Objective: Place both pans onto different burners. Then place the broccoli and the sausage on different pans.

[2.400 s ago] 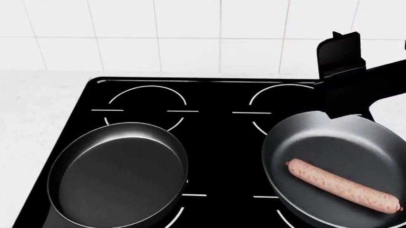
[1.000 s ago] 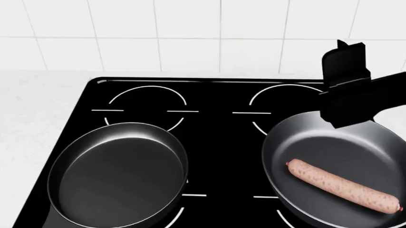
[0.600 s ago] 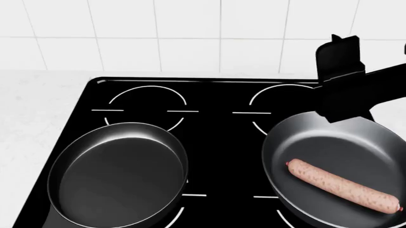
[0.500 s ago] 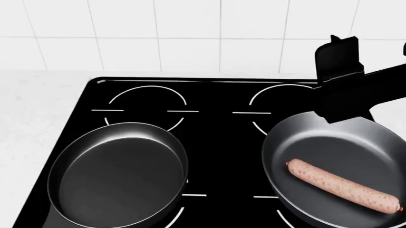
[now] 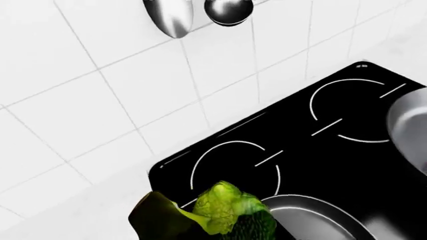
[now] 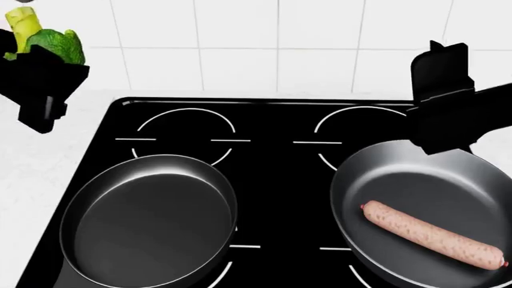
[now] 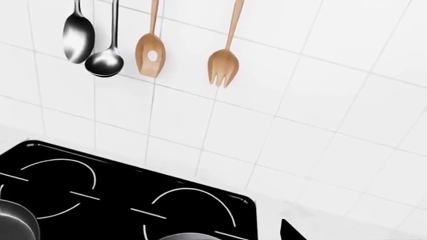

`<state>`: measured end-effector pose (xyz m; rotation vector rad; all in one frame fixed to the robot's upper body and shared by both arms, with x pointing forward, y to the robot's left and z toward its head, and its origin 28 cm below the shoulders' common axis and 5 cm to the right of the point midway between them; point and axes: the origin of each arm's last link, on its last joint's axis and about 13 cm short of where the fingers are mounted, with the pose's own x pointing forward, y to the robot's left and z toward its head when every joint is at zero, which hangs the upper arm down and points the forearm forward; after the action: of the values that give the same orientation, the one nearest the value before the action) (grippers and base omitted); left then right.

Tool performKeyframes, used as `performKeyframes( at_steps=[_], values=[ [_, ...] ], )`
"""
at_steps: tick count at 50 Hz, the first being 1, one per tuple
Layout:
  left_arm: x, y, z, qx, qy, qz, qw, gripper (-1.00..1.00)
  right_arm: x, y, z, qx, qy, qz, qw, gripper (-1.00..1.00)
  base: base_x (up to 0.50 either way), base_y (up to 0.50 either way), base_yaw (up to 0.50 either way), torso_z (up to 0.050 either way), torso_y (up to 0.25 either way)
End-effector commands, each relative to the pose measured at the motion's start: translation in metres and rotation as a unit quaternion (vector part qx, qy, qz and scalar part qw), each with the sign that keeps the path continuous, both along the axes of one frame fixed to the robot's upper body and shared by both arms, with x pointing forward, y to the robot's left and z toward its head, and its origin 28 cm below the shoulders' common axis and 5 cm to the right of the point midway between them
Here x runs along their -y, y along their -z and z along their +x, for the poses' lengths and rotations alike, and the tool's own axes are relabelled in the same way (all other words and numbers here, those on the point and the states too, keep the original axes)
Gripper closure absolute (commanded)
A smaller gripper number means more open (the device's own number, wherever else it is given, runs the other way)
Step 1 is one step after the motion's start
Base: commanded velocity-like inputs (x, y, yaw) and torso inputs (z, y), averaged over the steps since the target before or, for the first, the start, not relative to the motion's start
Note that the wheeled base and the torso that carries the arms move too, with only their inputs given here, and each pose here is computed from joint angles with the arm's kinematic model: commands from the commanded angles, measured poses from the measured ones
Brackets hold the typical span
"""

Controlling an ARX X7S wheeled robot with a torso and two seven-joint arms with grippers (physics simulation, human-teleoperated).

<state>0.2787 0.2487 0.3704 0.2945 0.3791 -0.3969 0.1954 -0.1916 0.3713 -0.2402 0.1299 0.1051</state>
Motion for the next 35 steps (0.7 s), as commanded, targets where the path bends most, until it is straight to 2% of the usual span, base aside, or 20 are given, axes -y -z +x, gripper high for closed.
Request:
performKeyframes(
  at_steps=[1,18,35],
  values=[
    [0.023,0.003,0.004,-0.024,0.065,-0.013,0.998,1.0,-0.002,-0.004,0.0,0.007,-0.014,-0.007,1.0,-1.0,0.0,0.0,0.0,0.0,0.0],
    [0.033,0.029,0.0,-0.066,0.108,-0.006,0.992,1.0,-0.002,-0.003,-0.004,0.006,-0.012,-0.008,1.0,-1.0,0.0,0.0,0.0,0.0,0.001],
    [0.041,0.047,0.011,-0.086,0.11,-0.003,0.99,1.0,-0.001,0.0,-0.006,0.004,-0.009,-0.007,1.0,-1.0,0.0,0.0,0.0,0.0,0.001]
  ],
)
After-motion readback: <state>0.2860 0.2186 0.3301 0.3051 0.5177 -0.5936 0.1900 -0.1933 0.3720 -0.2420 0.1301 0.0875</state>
